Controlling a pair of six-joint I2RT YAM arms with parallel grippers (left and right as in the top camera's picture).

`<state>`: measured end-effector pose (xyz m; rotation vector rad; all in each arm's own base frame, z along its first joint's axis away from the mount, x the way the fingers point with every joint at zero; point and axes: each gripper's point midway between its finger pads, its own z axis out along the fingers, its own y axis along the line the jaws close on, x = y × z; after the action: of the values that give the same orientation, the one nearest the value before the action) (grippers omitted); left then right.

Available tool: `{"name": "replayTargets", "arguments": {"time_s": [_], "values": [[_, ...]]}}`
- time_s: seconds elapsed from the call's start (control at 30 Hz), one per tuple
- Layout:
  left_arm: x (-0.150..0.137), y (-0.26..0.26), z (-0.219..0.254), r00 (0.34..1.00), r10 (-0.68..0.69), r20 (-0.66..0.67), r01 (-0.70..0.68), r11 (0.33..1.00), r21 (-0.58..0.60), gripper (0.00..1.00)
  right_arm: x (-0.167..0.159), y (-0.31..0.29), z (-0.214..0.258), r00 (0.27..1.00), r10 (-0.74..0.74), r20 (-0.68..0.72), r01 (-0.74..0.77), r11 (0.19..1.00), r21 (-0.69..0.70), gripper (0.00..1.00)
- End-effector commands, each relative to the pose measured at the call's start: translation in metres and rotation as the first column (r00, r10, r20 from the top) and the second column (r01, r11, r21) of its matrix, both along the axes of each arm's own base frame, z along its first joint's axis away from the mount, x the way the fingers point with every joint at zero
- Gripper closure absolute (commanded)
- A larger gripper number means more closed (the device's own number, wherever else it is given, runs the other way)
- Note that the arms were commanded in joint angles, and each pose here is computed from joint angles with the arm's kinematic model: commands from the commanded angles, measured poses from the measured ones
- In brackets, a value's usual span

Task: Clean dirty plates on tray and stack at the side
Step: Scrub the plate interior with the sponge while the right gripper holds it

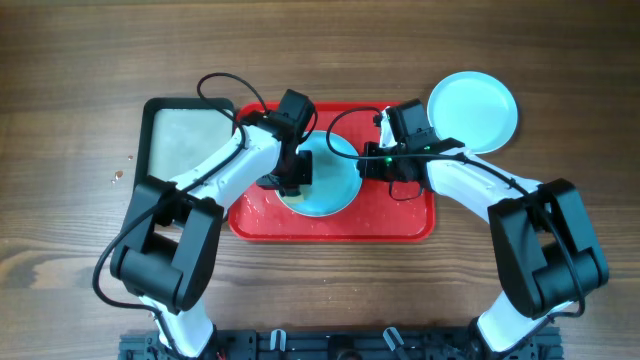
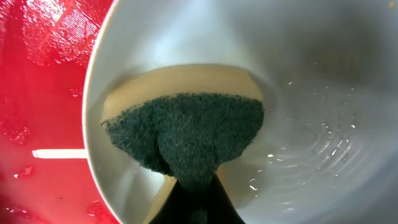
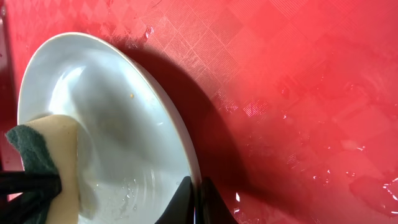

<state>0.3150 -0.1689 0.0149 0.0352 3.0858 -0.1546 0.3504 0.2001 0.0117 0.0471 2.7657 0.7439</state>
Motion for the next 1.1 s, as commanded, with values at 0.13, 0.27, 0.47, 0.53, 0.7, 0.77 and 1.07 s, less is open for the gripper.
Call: {"name": "replayTargets", "arguments": {"time_s": [0.13, 0.27, 0.47, 0.53, 0.7, 0.77, 1.07], "values": [[-0.014, -0.022, -0.006, 0.998, 0.02, -0.064, -0.025, 0.996, -0.084, 0.96, -0.003, 0.001, -0.006, 1.0, -0.01, -0.028, 0.01, 1.0, 0.013, 0.96], [-0.017, -0.038, -0.005, 0.999, -0.014, -0.042, 0.01, 0.995, -0.098, 0.96, -0.003, 0.002, -0.005, 1.0, -0.006, -0.031, 0.007, 1.0, 0.019, 0.96], [-0.023, -0.053, -0.005, 0.999, -0.007, -0.035, 0.003, 0.994, -0.108, 0.96, -0.003, 0.002, -0.005, 0.999, -0.005, -0.032, 0.006, 1.0, 0.022, 0.96], [-0.023, -0.061, -0.008, 1.0, 0.014, -0.022, -0.016, 0.992, -0.123, 0.96, -0.003, 0.002, -0.005, 0.999, -0.005, -0.032, 0.006, 1.0, 0.022, 0.96], [-0.018, -0.084, -0.009, 0.999, 0.028, 0.037, -0.021, 0.983, -0.181, 0.96, -0.003, 0.002, -0.005, 0.999, -0.005, -0.031, 0.006, 1.0, 0.022, 0.96], [-0.011, -0.091, -0.007, 0.997, 0.029, 0.067, -0.015, 0.979, -0.204, 0.96, -0.003, 0.002, -0.005, 1.0, -0.005, -0.031, 0.006, 1.0, 0.022, 0.96], [0.034, -0.098, 0.012, 0.975, 0.078, 0.21, -0.012, 0.955, -0.297, 0.96, -0.003, 0.002, -0.005, 1.0, -0.005, -0.031, 0.005, 1.0, 0.022, 0.96]]}}
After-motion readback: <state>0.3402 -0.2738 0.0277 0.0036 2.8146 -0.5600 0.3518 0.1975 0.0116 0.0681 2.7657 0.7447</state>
